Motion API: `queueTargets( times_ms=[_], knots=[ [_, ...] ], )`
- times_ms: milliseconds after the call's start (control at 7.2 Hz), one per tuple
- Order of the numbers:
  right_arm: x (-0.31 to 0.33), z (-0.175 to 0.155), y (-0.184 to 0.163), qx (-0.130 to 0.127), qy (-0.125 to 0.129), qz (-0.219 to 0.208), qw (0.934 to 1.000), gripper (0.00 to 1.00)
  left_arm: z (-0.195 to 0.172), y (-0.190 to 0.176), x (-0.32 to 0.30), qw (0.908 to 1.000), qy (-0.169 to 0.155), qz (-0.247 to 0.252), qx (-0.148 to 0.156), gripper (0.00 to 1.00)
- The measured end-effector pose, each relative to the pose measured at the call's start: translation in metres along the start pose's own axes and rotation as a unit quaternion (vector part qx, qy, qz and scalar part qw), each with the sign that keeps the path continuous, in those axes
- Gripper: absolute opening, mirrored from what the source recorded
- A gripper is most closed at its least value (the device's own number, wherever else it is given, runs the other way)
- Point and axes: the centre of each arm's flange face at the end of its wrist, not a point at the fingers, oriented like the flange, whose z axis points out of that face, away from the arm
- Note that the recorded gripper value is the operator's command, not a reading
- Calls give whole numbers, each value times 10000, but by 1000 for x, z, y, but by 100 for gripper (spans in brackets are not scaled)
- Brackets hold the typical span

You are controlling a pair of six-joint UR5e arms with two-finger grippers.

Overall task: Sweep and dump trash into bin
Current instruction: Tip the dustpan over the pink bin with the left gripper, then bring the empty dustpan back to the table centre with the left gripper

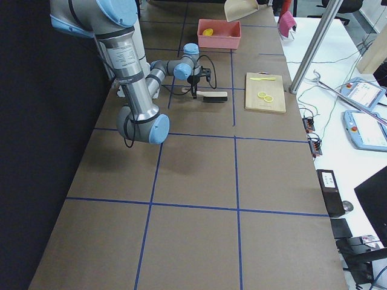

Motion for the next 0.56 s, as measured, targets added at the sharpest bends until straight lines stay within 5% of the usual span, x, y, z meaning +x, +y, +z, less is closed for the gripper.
queueTargets(
  times_ms=[556],
  knots=[
    [9,-15,-18,104,-72,108,9999,0,20,-92,19,9940,709,-546,621,0]
  ],
)
